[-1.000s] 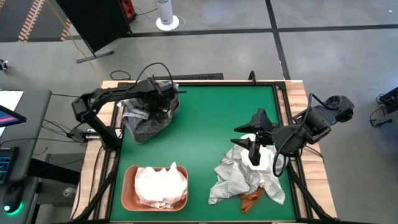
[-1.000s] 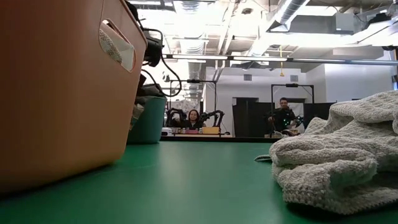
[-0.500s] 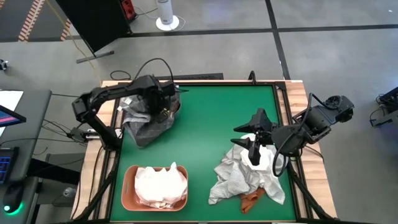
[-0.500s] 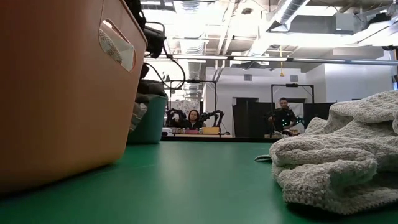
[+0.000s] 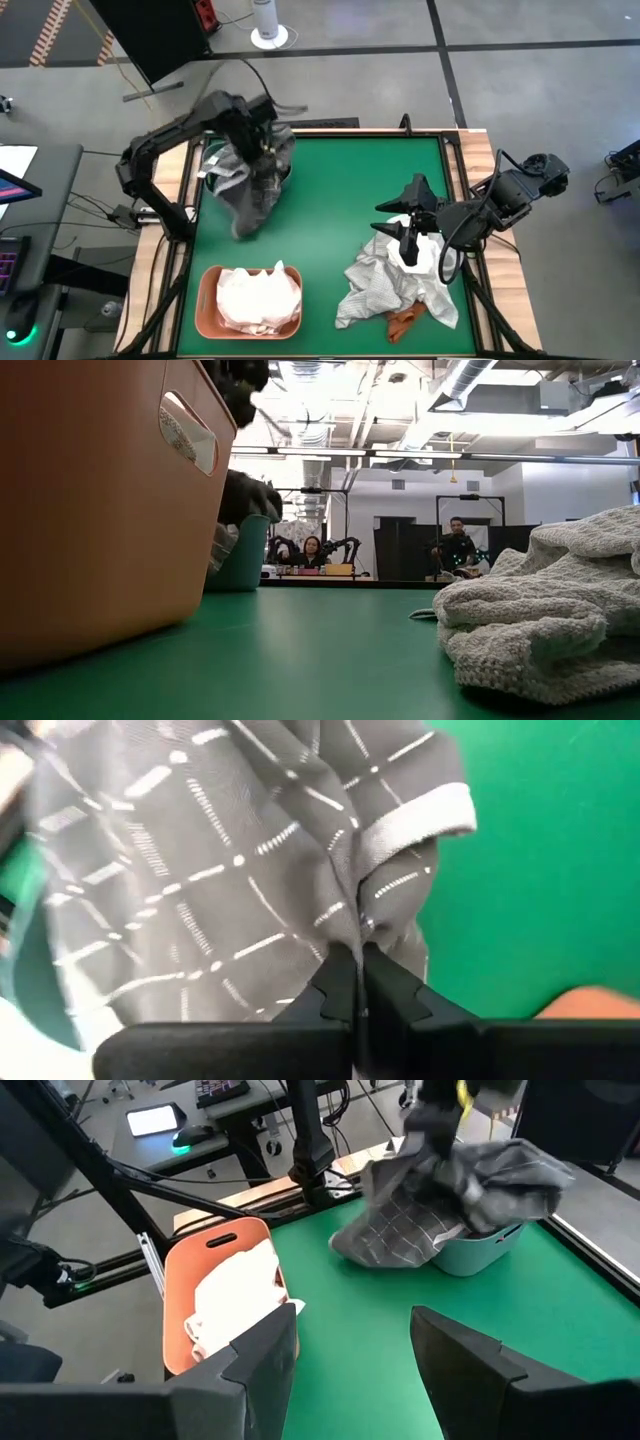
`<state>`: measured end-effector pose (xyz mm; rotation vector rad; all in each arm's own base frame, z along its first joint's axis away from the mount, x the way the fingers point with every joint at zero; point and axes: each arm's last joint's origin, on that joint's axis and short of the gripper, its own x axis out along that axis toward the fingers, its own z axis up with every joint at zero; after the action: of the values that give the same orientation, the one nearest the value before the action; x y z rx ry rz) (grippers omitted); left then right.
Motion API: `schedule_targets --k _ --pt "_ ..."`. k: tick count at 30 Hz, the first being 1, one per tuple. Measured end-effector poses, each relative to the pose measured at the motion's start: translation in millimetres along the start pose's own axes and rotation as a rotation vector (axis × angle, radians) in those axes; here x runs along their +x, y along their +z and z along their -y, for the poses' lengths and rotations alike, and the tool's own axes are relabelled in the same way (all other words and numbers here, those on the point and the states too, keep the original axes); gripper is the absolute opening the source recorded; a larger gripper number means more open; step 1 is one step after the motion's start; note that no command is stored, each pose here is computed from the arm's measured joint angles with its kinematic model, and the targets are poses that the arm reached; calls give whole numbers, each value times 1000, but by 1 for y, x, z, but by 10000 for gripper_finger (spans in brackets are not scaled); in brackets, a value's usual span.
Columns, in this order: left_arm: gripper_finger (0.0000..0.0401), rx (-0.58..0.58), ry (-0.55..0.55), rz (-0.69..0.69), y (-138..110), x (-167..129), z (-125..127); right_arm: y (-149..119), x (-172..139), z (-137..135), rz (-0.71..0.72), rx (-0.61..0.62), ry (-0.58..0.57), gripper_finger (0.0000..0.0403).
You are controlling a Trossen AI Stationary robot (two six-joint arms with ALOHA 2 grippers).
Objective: Sort microfiber towel by color & place in baskets
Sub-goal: Put the black and white microfiber towel into the green bin
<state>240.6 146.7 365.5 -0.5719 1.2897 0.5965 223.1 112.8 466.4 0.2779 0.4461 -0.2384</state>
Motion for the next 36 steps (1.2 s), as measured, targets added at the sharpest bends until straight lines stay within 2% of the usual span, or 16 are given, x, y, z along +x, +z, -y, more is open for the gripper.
schedule_targets --k 6,13,17,20,22,24,28,31,36 --pt "1 -29 -39 193 2 -62 -10 0 0 0 0 -1 0 223" --pt "1 56 -111 447 -10 -126 -15 0 0 0 0 -1 1 223" --pt "0 92 -106 540 -18 -148 -16 0 0 0 0 -3 1 223" --pt "0 98 -22 611 -23 -156 -19 0 0 0 0 -3 2 223" --pt "0 156 56 644 -28 -161 -20 0 0 0 0 -3 2 223" --pt "0 211 163 677 -32 -166 -20 0 0 0 -1 -4 2 223" --pt "0 208 372 694 -36 -171 -20 0 0 0 -1 -4 1 223" --pt "0 251 445 654 -40 -170 -21 0 0 0 -2 -4 1 223" --pt "0 397 520 571 -41 -166 -19 0 0 0 -2 -5 0 223"
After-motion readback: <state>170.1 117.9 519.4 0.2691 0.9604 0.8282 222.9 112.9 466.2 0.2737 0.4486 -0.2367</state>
